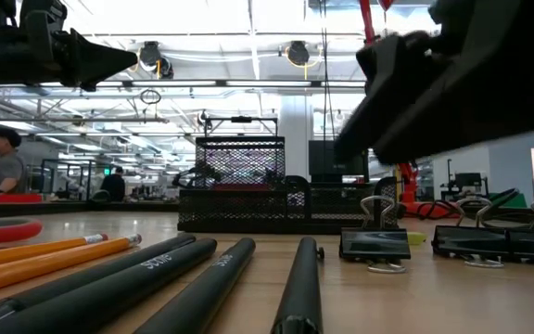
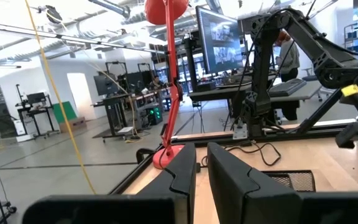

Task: Pick and place office supplies into organizer
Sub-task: Put the black binder clip into the black desk organizer

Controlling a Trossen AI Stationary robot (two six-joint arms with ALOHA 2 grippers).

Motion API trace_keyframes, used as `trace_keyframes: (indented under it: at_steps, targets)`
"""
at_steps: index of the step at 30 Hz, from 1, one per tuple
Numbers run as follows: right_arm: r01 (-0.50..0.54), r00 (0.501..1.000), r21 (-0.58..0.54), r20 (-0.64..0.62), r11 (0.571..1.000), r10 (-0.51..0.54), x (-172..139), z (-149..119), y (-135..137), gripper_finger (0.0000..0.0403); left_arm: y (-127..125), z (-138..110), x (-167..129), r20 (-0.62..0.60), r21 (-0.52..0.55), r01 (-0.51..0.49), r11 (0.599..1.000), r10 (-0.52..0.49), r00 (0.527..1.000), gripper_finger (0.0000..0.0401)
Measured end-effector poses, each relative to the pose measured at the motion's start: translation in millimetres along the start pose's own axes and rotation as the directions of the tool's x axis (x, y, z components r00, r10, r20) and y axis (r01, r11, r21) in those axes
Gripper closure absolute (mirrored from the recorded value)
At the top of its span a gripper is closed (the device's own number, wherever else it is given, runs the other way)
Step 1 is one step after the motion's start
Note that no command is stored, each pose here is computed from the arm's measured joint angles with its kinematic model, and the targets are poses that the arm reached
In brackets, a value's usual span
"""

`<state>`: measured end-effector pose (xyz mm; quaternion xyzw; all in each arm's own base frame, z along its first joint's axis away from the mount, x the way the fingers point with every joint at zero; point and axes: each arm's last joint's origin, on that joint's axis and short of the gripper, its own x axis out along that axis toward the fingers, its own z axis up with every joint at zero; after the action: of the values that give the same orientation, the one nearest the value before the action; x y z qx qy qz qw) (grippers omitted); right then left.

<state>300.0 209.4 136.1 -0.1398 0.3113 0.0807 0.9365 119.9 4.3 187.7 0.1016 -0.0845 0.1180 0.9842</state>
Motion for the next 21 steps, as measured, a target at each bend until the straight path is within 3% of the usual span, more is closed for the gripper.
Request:
trace_keyframes:
  at_steps: [21]
  targets:
    - [-0.013, 0.999, 0.045, -0.047, 0.999, 0.016, 8.8, -10.7, 2.8, 0.0234, 0.0, -0.2, 0.0, -0.002, 0.001, 0.0, 1.0, 0.0, 1.0, 0.0352]
